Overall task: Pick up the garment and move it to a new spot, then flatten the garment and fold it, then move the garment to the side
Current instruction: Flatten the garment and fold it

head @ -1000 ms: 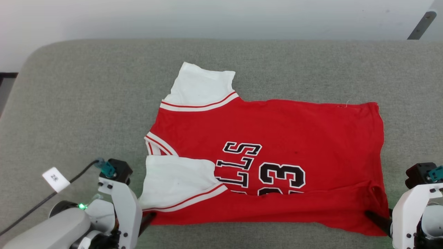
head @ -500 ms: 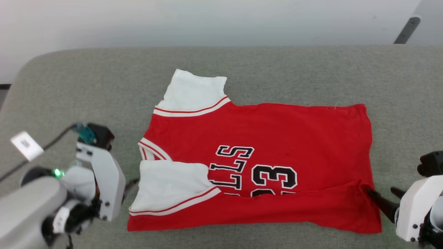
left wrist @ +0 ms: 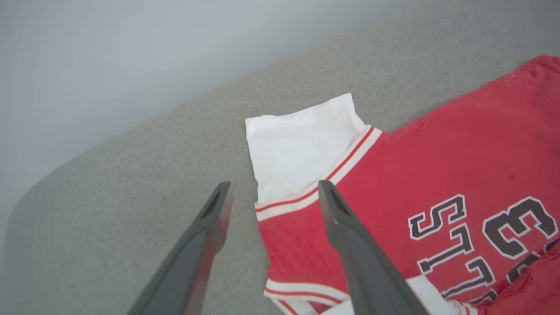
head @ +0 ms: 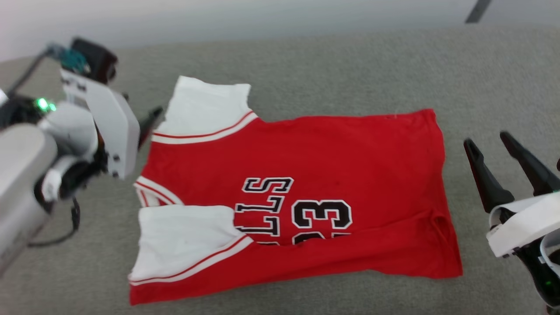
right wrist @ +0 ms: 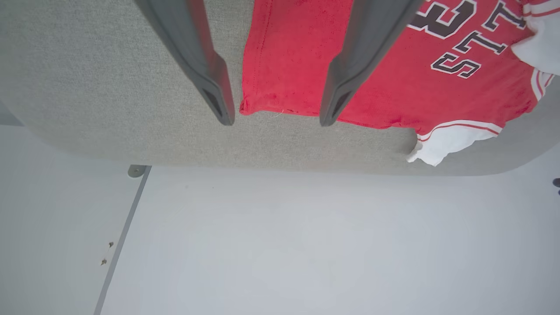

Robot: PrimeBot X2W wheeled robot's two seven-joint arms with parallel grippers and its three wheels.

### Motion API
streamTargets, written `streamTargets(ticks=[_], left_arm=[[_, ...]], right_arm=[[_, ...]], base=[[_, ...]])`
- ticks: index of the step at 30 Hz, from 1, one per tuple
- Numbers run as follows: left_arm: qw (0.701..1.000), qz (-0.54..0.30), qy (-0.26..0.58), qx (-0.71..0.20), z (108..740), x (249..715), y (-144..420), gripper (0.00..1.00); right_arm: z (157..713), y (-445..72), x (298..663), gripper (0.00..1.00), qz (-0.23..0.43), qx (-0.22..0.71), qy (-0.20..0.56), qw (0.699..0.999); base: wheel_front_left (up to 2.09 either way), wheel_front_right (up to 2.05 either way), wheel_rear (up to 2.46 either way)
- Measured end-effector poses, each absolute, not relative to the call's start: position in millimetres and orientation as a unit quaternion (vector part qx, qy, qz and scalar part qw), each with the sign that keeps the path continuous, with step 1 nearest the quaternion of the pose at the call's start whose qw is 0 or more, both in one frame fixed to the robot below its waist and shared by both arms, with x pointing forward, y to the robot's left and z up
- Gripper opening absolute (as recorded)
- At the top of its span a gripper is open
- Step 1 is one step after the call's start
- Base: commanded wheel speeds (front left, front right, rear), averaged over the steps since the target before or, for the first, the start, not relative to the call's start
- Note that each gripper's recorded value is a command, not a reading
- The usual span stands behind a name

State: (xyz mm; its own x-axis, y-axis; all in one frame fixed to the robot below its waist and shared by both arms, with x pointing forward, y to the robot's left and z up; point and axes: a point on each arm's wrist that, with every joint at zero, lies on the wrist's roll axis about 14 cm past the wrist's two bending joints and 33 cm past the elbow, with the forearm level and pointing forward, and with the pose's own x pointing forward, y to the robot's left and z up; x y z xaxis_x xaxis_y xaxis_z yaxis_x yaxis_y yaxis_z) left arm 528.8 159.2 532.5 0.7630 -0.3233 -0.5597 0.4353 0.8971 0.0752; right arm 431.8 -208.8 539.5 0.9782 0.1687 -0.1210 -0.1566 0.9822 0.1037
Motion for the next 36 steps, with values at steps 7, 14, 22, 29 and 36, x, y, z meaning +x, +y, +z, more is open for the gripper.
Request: streamTargets(ticks=[7, 14, 22, 29, 36], left_arm=[[0.934, -0.217, 0.263, 0.109, 523.0, 578.0, 145.5, 1.0], [0.922, -0.213, 0.305, 0.106, 486.2, 615.2, 142.6, 1.0], [0.902, -0.199, 0.372, 0.095, 433.2, 640.1, 144.0, 1.0], [0.878, -0.19, 0.433, 0.075, 391.8, 645.1, 140.9, 0.99], [0.856, -0.182, 0.48, 0.061, 381.2, 641.1, 135.9, 0.0]], right_arm=[[542.5, -213.2, 435.6, 1.0, 0.065, 0.041, -0.004, 0.997], [511.1, -221.1, 437.2, 1.0, 0.042, 0.051, 0.022, 0.998], [482.1, -233.9, 438.1, 1.0, 0.019, 0.054, 0.055, 0.997], [466.7, -240.9, 443.3, 1.0, 0.009, 0.057, 0.081, 0.995], [458.2, -238.8, 448.1, 1.0, 0.016, 0.076, 0.125, 0.989]], base=[[0.0, 0.0, 0.0], [0.0, 0.0, 0.0], [0.0, 0.0, 0.0], [0.0, 0.0, 0.0], [0.0, 0.0, 0.0]])
